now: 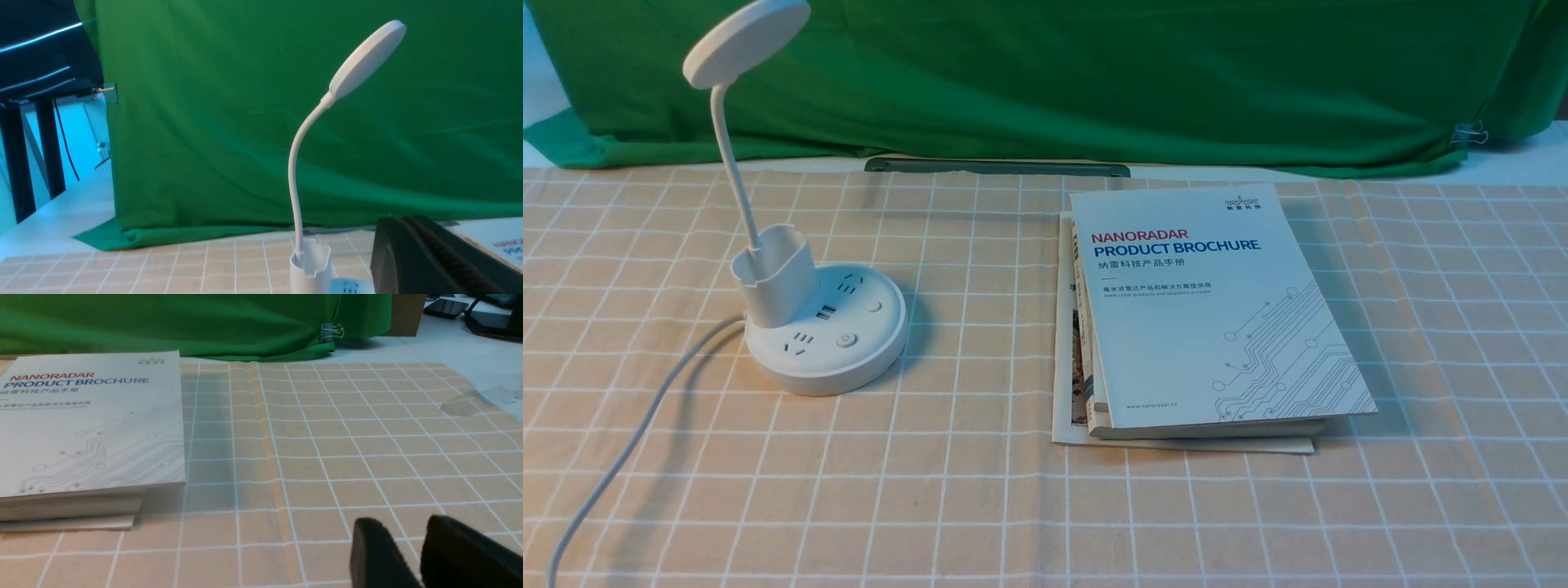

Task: Turn on the table lamp on the light coffee tablecloth with your hand.
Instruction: 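Press the power button on the lamp base to turn the lamp on with the left gripper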

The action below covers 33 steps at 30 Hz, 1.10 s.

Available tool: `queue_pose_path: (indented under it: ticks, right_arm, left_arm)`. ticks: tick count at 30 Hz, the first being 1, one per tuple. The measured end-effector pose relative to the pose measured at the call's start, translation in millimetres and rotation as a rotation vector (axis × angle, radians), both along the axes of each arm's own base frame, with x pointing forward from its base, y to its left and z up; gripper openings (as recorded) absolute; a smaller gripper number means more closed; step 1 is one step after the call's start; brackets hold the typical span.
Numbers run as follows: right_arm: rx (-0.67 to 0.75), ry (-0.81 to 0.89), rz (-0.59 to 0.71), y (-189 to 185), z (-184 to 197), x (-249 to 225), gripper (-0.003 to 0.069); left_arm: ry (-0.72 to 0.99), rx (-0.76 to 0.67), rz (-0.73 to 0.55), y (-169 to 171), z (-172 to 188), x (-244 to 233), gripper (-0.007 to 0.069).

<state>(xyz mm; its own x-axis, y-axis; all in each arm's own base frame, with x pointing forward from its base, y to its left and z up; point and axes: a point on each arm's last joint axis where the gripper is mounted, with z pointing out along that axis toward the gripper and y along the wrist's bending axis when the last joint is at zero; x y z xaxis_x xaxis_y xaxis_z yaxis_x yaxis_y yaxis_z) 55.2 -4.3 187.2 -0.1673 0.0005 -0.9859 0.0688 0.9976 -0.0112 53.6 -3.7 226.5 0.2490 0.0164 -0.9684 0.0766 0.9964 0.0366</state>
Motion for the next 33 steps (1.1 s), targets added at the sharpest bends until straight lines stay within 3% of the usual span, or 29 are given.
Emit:
queue_pose_path:
  ticks: [2,6,10,12,15,19,24,28,33]
  right_arm:
    - [0.000,0.000,0.000,0,0,0,0.0241]
    - [0.000,0.000,0.000,0,0,0,0.0241]
    - [0.000,0.000,0.000,0,0,0,0.0241]
    - [0.000,0.000,0.000,0,0,0,0.0241]
    - [0.000,0.000,0.000,0,0,0,0.0241]
    - [0.000,0.000,0.000,0,0,0,0.0241]
    - [0.000,0.000,0.000,0,0,0,0.0241]
    - [0.000,0.000,0.000,0,0,0,0.0241]
    - [0.000,0.000,0.000,0,0,0,0.0241]
  left_arm:
    - [-0.070,-0.066,-0.005,1,7,-2,0.0021]
    - [-0.268,-0.344,-0.085,5,24,-10,0.0021]
    - [-0.512,-0.428,-0.144,8,43,-24,0.0021]
    - [-0.488,-0.437,-0.155,7,55,-26,0.0021]
    - [-0.349,-0.428,-0.163,5,76,-26,0.0021]
    - [0.045,-0.358,-0.127,-2,92,-12,0.0021]
    - [0.483,-0.308,-0.066,-8,65,23,0.0021]
    - [0.698,-0.360,-0.054,-13,43,46,0.0021]
    - [0.813,-0.418,-0.070,-19,32,61,0.0021]
